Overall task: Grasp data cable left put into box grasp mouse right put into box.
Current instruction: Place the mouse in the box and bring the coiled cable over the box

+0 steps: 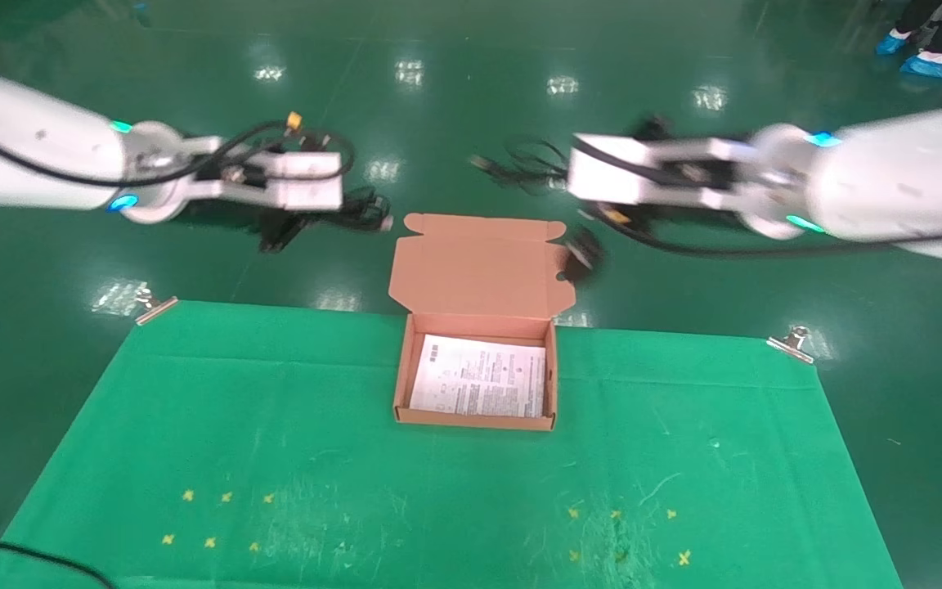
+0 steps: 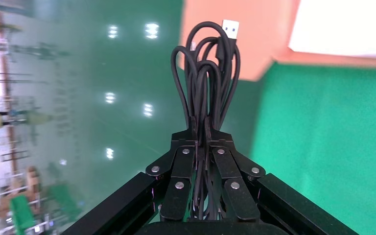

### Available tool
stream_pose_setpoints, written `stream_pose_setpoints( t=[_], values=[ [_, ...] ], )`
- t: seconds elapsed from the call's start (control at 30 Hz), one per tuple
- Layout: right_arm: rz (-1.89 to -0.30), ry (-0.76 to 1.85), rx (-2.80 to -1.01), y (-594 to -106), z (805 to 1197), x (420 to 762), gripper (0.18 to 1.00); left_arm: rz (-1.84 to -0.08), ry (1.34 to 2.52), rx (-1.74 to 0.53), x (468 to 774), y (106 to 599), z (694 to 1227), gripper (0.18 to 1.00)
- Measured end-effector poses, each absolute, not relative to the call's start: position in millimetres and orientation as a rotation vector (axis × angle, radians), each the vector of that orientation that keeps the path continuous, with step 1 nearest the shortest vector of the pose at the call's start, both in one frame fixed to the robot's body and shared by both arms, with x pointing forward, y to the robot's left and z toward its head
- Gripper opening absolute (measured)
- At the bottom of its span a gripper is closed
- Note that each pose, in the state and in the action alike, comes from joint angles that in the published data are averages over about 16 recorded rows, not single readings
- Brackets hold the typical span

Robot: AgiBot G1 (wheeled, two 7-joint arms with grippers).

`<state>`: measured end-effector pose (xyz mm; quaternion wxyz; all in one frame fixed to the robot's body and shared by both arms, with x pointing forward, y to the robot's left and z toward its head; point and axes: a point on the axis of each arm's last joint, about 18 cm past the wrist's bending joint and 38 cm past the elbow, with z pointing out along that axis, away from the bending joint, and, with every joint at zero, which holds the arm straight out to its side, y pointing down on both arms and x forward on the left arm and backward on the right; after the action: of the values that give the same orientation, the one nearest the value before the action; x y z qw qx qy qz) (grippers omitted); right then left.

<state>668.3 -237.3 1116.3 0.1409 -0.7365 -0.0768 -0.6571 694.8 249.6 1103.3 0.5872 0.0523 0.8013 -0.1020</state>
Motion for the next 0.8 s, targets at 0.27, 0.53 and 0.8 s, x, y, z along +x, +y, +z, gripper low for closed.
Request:
stream_pose_setpoints(
  t=[0.27, 0.53, 0.8],
  values=[
    [-1.983, -0.301, -2.053, -188, 1152, 685, 0.222, -0.216, 1.806, 0.13, 698, 229, 1125, 0.202],
    [-1.969, -0.323, -2.098, -171, 1146, 694, 0.221, -0.151, 1.812, 0.126, 695, 244, 1119, 0.201],
    [-1.897, -0.35, -2.178, -156, 1114, 706, 0.221, -0.053, 1.86, 0.075, 690, 277, 1097, 0.201]
  ],
)
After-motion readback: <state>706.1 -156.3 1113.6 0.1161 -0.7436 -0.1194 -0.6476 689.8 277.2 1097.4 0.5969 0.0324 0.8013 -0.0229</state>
